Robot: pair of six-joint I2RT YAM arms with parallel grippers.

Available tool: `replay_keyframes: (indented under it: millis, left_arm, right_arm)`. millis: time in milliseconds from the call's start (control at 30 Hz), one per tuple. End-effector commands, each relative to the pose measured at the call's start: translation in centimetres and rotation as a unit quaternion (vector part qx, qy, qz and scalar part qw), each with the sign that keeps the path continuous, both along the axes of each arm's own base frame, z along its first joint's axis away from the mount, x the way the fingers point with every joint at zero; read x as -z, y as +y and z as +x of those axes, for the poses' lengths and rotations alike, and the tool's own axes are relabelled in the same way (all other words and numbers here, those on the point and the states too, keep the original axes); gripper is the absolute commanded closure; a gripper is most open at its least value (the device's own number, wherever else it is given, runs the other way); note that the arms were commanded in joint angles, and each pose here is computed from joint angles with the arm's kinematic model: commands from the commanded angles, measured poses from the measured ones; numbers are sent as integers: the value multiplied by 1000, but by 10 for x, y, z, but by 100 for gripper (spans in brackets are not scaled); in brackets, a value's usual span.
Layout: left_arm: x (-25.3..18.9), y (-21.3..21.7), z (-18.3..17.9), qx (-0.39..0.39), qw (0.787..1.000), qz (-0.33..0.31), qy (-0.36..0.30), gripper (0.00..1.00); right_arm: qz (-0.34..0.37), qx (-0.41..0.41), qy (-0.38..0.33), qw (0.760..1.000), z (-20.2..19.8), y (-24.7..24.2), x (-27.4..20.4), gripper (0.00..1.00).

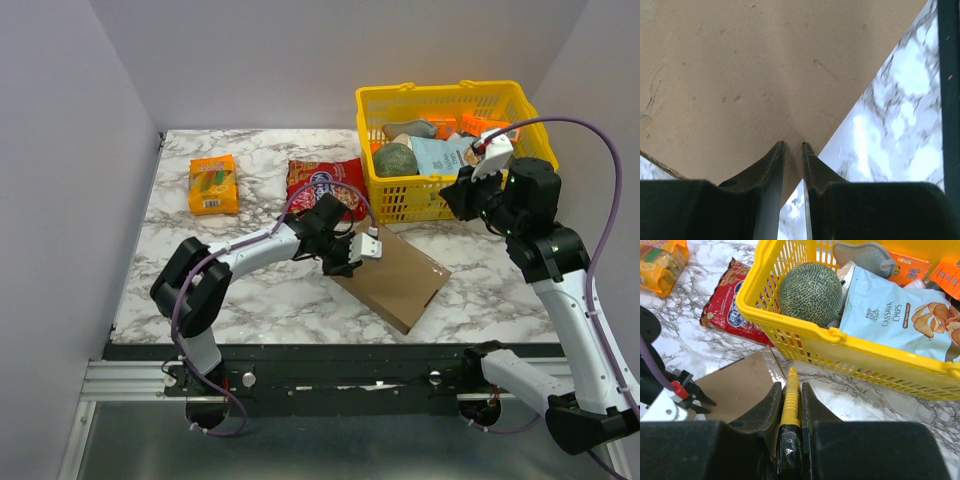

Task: Unpack the express box

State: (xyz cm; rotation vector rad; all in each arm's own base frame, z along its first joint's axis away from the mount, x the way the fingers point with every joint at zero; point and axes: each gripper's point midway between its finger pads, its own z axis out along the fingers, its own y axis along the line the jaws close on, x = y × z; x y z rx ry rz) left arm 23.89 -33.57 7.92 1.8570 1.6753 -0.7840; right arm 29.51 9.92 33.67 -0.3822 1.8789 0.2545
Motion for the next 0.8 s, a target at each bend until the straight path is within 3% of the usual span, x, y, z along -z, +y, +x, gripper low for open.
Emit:
replay_keyframes:
  millis: [0, 167, 333, 767]
  left_arm:
    - [62, 112, -1, -39, 984, 175, 10, 73]
    - [75, 176, -18, -17, 975, 223, -21, 73]
    - [79, 214, -30, 32, 962, 248, -108, 73]
    - [104, 281, -85, -42, 949, 311, -39, 75]
  right_arm:
    - [3, 2, -15, 1000, 7, 0, -7, 100]
    - [8, -3, -4, 1000, 4, 2, 1, 100]
    - [12, -13, 5, 1000, 2, 6, 6, 100]
    - [18, -19, 10, 1000, -2, 8, 18, 100]
